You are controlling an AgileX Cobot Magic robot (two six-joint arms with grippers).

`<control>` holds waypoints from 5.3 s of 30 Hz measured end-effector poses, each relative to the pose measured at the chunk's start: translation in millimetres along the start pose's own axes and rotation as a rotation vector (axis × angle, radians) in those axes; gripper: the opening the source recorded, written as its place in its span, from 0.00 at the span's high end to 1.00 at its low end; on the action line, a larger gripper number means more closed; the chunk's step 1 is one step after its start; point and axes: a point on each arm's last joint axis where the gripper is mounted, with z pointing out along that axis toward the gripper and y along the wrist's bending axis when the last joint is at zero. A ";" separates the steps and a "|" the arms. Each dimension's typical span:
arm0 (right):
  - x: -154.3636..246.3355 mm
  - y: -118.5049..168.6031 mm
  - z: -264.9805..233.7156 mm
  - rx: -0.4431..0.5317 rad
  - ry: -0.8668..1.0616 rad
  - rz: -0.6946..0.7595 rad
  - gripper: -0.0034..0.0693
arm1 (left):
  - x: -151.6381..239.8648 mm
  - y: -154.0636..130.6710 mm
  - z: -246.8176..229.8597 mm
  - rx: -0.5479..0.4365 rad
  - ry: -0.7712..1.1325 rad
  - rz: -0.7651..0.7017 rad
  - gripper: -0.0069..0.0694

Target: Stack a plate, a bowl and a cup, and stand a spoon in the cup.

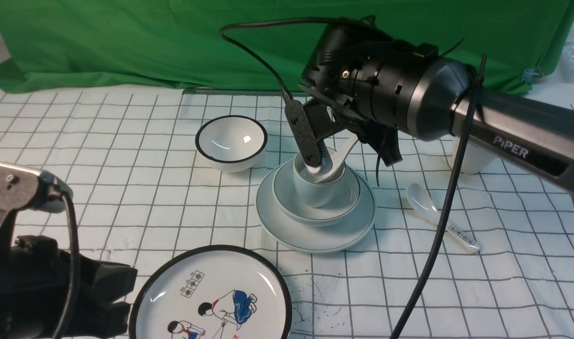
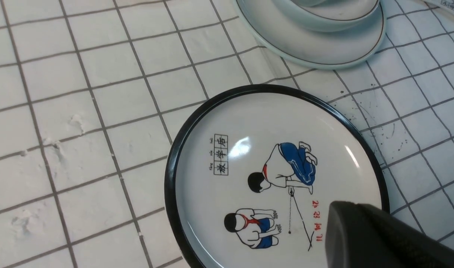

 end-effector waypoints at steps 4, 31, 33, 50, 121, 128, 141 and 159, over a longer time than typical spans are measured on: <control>-9.0 -1.0 -10.2 0.041 -0.003 -0.002 0.61 | -0.2 0.0 0.0 0.000 -0.003 0.000 0.91; 177.4 13.3 -291.0 0.055 -0.754 1.322 0.91 | 2.5 -7.3 -39.5 0.039 -0.206 0.000 0.91; 206.7 41.5 -311.8 0.080 -0.885 1.318 0.92 | 8.7 -10.7 -65.2 0.056 -0.335 0.013 0.91; 237.0 259.3 -236.0 0.212 -1.553 1.323 0.92 | 48.1 -16.3 -124.9 0.130 -0.591 -0.054 0.91; 219.4 298.4 -199.4 0.164 -1.556 1.337 0.73 | 121.7 42.5 -11.9 -0.399 -0.614 0.067 0.91; 219.4 298.4 -199.4 0.164 -1.556 1.337 0.71 | 121.4 42.5 -12.1 -0.399 -0.618 0.069 0.91; 219.4 298.4 -199.4 0.164 -1.556 1.337 0.66 | 121.2 42.5 -12.3 -0.401 -0.619 0.071 0.91; 207.7 306.7 -205.8 -0.022 -1.644 1.258 0.63 | 121.2 42.6 -12.3 -0.403 -0.619 0.073 0.91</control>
